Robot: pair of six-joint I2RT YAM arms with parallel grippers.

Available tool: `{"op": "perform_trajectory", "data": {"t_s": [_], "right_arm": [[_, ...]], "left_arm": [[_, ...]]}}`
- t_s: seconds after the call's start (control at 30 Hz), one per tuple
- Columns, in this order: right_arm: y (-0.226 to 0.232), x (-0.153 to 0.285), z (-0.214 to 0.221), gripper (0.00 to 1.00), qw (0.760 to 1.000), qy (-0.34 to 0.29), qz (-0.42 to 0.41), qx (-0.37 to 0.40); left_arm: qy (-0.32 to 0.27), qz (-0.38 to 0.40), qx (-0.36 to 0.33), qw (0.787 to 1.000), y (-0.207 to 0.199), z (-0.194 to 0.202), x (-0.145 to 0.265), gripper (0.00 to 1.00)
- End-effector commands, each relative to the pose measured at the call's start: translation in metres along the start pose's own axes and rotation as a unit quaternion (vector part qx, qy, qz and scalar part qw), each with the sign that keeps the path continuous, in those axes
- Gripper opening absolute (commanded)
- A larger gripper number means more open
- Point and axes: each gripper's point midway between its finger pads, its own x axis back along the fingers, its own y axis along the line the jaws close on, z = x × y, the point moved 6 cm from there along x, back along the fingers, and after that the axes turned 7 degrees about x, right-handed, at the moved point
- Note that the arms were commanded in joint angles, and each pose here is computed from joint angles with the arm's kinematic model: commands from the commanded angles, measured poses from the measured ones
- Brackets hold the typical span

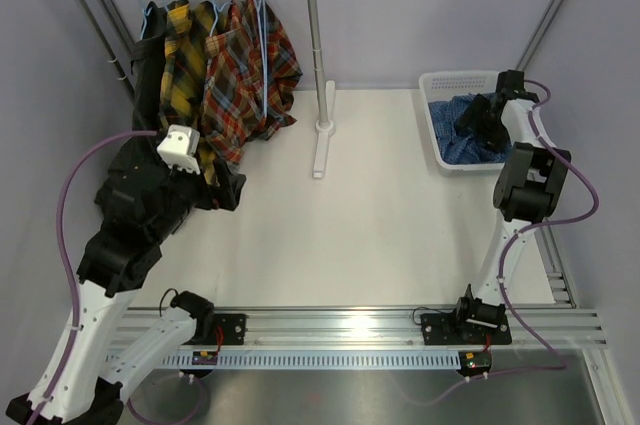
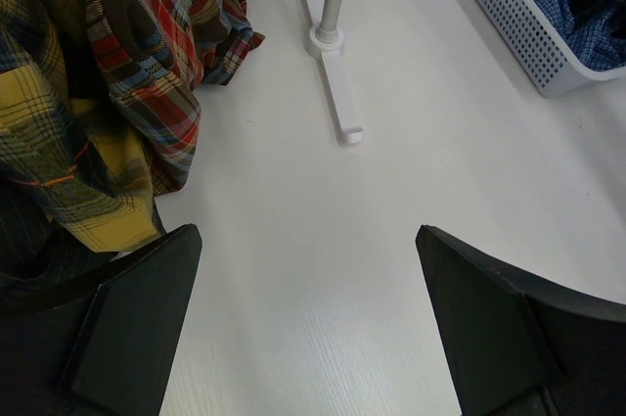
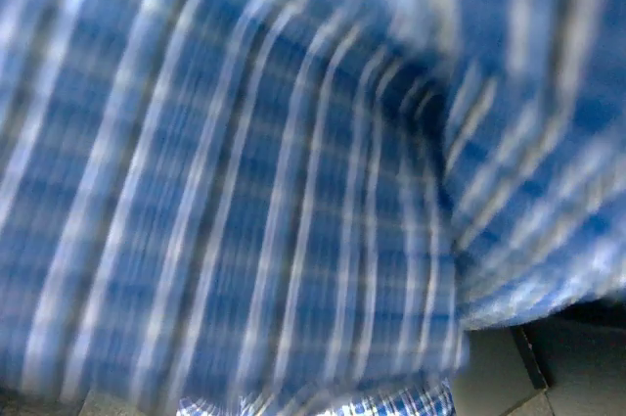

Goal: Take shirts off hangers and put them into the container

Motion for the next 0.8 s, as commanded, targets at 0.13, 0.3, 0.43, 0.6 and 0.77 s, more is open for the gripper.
{"op": "perform_trajectory", "data": {"t_s": [0.13, 0.3, 0.43, 0.6, 0.77], "right_arm": [[0.027, 0.186, -0.047, 0.99, 0.977, -0.205, -0.03, 0.055], [0.022, 0.276, -0.045, 0.99, 0.948, -0.312, -0.018, 0.064], [0.015, 0.349, -0.022, 0.99, 0.916, -0.394, -0.029, 0.068], [0.012, 0.407, 0.029, 0.99, 0.88, -0.461, -0.085, 0.079], [0.016, 0.427, 0.074, 1.0, 0.845, -0.502, -0.161, 0.091]], "left_arm": [[-0.042, 0.025, -0.01, 0.999, -0.007, -0.017, 0.018, 0.99], [-0.066, 0.012, -0.009, 0.998, -0.003, -0.02, 0.029, 0.99], [-0.084, -0.008, -0.002, 0.996, 0.002, -0.024, 0.035, 0.99], [-0.079, -0.014, 0.006, 0.997, 0.0, -0.032, 0.028, 0.99], [-0.084, -0.023, 0.018, 0.996, -0.009, -0.062, 0.013, 0.99]]}}
